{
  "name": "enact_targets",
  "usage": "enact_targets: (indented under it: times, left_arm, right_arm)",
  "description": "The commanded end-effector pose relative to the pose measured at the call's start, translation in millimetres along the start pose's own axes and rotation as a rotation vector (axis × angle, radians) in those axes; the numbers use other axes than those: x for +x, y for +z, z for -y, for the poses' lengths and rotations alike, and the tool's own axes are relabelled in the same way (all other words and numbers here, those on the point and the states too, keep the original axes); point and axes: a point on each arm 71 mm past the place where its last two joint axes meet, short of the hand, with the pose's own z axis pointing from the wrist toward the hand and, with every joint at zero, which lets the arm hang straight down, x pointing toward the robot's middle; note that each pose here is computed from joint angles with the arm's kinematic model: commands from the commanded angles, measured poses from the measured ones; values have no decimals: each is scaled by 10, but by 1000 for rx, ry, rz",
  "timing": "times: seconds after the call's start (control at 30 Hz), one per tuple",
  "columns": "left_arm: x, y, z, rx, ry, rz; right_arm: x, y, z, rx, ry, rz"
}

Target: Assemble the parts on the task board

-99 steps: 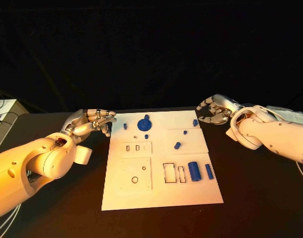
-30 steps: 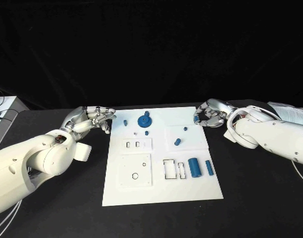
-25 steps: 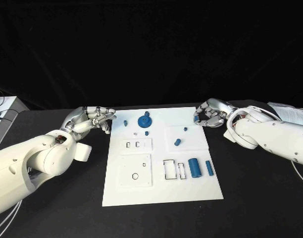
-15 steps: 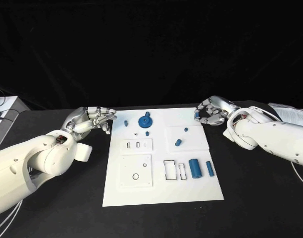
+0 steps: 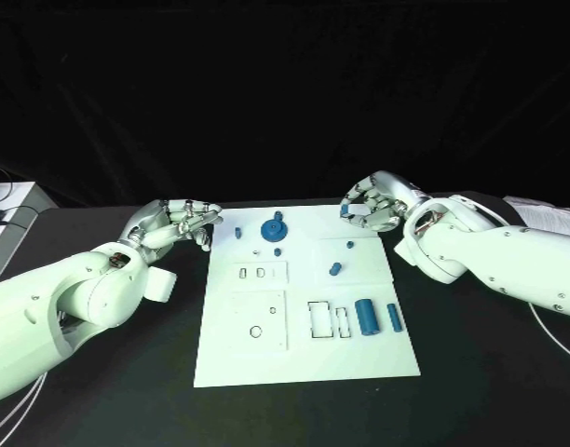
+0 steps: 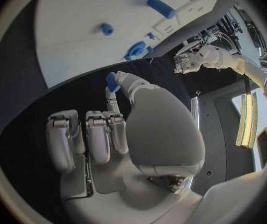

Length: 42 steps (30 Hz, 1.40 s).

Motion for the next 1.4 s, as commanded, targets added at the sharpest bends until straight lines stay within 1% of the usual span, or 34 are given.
enact_targets:
  times: [0.03, 0.2, 0.37, 0.47, 0.5, 0.73, 1.03, 1.17, 1.4]
  left_arm:
    - [31, 11, 6, 7, -5, -18]
    - [52, 19, 4, 6, -7, -23]
    - [68, 25, 2, 5, -10, -27]
    - [75, 28, 1, 4, -11, -30]
    - [76, 28, 1, 4, -11, -30]
    - [88, 33, -2, 2, -13, -35]
    - [101, 36, -5, 0, -14, -41]
    - [101, 36, -5, 0, -13, -42]
    - [92, 32, -5, -1, -11, -41]
  right_arm:
    - [175, -25, -205, 52, -42, -37]
    - [427, -97, -533, 16, -60, -84]
    - [632, -154, -766, -11, -72, -105]
    - [735, -172, -856, -24, -82, -115]
    - [750, -175, -865, -26, -83, -116]
    - [994, -219, -970, -38, -106, -138]
    - [1097, -220, -1049, -58, -153, -146]
    - [1143, -209, -1048, -57, -179, -151]
    - [1181, -189, -1016, -53, -214, -139]
